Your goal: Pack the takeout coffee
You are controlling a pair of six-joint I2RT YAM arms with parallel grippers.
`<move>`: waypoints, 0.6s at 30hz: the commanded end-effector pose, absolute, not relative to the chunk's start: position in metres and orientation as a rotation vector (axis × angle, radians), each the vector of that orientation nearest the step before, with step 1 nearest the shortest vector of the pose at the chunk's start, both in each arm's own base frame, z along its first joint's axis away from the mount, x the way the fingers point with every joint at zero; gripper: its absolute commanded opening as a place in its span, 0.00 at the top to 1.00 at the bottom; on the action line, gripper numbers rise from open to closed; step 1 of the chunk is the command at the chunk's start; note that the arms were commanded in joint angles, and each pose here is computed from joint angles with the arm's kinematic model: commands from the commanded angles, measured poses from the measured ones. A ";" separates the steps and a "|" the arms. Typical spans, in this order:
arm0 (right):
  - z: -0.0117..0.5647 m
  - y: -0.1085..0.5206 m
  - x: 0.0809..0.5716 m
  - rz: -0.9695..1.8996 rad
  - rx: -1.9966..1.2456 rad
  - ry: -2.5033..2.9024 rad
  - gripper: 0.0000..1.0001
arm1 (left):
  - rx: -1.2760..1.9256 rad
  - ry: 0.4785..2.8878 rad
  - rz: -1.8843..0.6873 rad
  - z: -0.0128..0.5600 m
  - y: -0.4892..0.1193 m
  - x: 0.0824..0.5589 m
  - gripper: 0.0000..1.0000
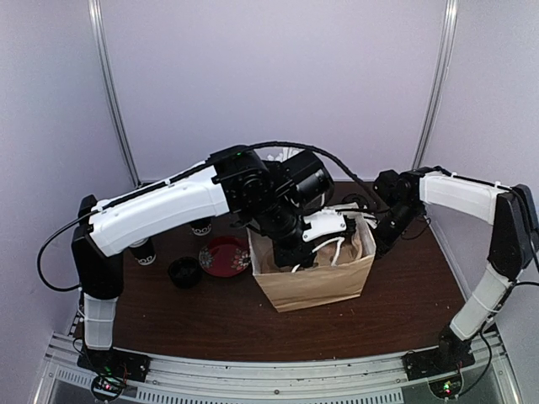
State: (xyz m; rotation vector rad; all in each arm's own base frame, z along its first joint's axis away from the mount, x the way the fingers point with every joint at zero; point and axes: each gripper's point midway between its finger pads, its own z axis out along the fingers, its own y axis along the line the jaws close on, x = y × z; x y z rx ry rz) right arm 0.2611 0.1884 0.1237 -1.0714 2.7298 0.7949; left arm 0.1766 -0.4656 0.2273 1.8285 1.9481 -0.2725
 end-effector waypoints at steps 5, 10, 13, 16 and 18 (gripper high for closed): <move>0.097 0.233 0.233 0.931 -1.284 2.753 0.53 | 1.836 1.974 -0.251 0.233 -0.460 0.178 0.76; 0.104 0.258 0.211 1.026 -1.390 2.722 0.53 | 1.890 2.031 -0.232 0.226 -0.445 0.169 0.76; 0.108 0.267 0.197 1.087 -1.452 2.716 0.52 | 1.911 2.109 -0.186 0.218 -0.429 0.164 0.76; 0.114 0.274 0.179 1.162 -1.514 2.699 0.52 | 1.908 2.175 -0.154 0.212 -0.415 0.159 0.76; 0.116 0.277 0.172 1.174 -1.544 2.682 0.52 | 1.895 2.214 -0.143 0.209 -0.407 0.156 0.77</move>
